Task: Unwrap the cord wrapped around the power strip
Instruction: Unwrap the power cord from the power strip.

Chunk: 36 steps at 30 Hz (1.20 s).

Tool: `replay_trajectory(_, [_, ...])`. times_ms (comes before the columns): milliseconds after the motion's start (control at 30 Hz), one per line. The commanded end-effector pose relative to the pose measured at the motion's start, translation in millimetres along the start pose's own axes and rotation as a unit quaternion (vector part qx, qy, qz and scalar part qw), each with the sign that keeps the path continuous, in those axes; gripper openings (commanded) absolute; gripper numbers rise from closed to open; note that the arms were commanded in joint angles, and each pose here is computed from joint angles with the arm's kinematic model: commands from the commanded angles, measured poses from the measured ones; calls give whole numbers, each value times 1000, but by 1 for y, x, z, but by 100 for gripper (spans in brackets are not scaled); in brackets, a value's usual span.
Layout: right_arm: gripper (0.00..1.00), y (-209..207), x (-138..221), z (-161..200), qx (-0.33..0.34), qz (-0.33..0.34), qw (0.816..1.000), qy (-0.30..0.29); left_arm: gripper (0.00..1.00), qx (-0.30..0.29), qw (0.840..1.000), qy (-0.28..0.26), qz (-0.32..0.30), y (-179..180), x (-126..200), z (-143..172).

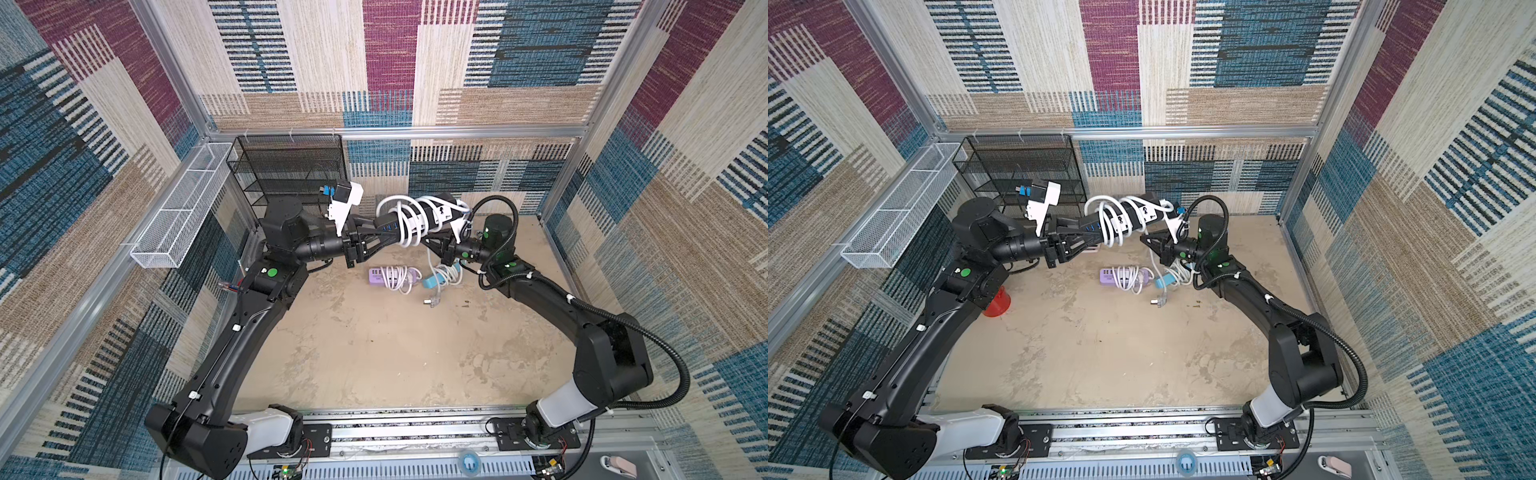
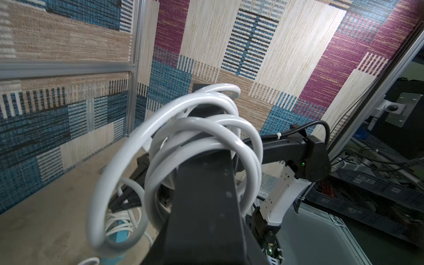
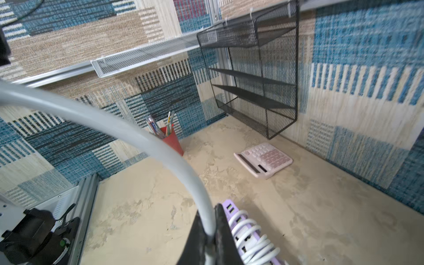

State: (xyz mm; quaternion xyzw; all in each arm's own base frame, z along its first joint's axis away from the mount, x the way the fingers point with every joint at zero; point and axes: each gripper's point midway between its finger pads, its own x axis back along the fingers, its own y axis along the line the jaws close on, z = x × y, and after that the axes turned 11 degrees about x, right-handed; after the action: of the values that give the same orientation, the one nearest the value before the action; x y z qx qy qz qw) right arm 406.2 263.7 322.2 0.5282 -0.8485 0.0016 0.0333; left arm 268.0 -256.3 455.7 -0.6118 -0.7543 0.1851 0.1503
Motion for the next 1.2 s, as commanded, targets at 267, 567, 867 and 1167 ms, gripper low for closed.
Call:
replay_trajectory(267, [0,-44,14,-122,69,46,994,-75,0,32,999,22,-18,15,5,51])
replay_trajectory(567, [0,-65,73,-176,119,125,981,-85,0,39,992,48,-109,59,4,65])
replay_trajectory(867, [0,-74,124,-135,92,250,963,-35,0,-32,959,-23,-282,107,29,14])
replay_trajectory(1167, [0,-82,164,-83,18,366,930,11,0,-90,919,-88,-374,132,46,-37])
